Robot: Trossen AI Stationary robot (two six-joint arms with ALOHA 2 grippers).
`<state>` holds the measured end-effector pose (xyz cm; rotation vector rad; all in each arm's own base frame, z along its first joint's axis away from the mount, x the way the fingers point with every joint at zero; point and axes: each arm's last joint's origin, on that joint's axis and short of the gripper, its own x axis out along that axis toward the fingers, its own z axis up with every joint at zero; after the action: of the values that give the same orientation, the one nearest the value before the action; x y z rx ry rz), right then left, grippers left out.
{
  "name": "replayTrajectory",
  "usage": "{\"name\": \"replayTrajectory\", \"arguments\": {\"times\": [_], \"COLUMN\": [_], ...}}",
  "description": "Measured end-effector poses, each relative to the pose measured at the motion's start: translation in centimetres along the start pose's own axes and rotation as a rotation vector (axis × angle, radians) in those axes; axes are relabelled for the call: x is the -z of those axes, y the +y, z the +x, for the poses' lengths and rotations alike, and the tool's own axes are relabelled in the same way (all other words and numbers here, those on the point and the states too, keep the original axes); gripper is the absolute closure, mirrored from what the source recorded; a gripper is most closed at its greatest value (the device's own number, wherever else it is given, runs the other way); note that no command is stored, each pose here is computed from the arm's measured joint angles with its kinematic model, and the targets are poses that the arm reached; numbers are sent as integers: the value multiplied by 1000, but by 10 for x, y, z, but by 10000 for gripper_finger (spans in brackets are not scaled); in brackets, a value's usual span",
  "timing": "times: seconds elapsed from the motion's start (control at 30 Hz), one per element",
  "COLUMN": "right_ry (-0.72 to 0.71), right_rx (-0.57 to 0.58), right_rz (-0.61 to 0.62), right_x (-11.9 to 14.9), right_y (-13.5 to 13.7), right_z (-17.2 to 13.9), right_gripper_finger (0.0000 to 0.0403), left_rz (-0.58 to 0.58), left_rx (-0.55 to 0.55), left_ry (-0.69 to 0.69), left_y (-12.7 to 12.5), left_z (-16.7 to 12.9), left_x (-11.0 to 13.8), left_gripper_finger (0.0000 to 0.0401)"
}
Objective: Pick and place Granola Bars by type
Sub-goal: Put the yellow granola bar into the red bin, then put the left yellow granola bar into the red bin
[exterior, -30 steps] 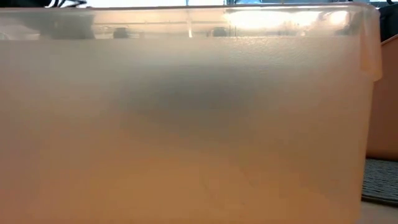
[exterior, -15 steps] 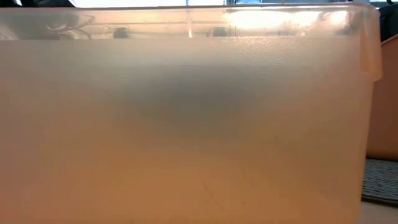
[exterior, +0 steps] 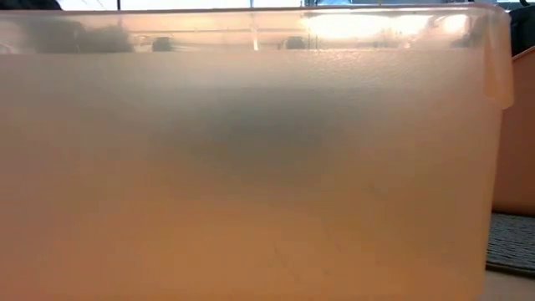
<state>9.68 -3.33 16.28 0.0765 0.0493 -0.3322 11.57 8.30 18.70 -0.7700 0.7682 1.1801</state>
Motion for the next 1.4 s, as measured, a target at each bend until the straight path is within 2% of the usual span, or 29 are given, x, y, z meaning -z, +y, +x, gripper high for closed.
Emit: {"name": "replayTrajectory", "arguments": {"times": [0.23,0.53,1.07,1.2,1.4], "right_ry": [0,0,0,0,0], "right_rx": [0,0,0,0,0], "right_rz": [0,0,0,0,0], "right_x": [0,0,0,0,0], "right_y": [0,0,0,0,0], "right_z": [0,0,0,0,0], "right_gripper_finger": [403,403,403,403,403], "left_rz": [1,-22,20,49,110], "left_rx": [-85,-196,-197,-153,107], "left_ry": [79,88,91,60,-25], "left_y": [-2,0,-1,-4,-19], "left_z": [13,20,21,22,12], "left_x": [4,7,6,3,-11], "left_gripper_finger": [398,399,342,339,339]}}
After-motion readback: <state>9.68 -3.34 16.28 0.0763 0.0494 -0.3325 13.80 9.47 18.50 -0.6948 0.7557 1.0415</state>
